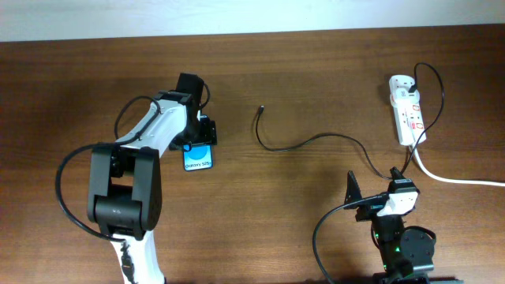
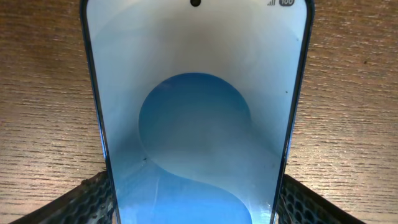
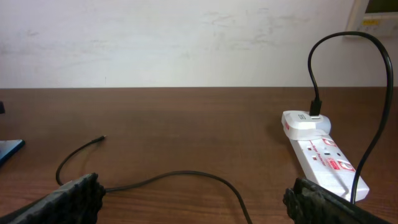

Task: Plug charger to phone and switch on socket
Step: 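Close the left gripper on the phone's sides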

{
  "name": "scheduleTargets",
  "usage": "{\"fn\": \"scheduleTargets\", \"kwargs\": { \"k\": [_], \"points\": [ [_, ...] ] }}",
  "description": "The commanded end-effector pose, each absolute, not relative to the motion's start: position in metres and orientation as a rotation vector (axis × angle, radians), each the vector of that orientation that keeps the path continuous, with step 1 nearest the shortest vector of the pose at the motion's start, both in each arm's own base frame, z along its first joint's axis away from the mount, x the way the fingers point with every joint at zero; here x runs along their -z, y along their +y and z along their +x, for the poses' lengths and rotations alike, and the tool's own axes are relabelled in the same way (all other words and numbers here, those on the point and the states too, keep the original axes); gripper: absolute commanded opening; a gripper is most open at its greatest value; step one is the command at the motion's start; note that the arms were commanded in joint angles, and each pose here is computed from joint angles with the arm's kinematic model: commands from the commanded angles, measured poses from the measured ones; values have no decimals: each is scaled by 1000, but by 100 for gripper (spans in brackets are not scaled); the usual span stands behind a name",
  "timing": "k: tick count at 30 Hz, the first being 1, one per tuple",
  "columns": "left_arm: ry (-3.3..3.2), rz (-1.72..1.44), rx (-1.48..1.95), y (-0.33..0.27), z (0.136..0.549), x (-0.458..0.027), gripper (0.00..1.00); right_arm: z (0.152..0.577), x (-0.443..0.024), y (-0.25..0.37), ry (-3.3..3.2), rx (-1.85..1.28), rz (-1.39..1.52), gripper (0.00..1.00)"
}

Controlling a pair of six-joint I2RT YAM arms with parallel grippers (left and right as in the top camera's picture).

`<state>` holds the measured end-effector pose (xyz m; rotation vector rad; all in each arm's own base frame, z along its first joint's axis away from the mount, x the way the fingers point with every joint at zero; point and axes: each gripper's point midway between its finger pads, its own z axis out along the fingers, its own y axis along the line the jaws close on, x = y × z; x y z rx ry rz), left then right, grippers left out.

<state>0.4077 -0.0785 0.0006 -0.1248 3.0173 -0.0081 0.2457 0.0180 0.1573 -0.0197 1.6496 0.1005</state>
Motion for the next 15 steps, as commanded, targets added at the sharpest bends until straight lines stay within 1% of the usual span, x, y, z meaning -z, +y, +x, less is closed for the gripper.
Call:
{"fn": "scheduleTargets", "kwargs": {
  "k": [1,3,10,15],
  "points": [
    [3051,-121,22,-82,403,16,74,245,-156,19,1649,-104,-17,98],
    [3051,-122,22,-82,403,16,73,245,-156,19,1649,-104,-17,98],
    [3063,-123,18,-82,401,14,72,245,-156,19,1649,-104,-17,98],
    [3069,-123,15,-82,405,0,68,245,-156,19,1649,-104,-17,98]
  ]
}}
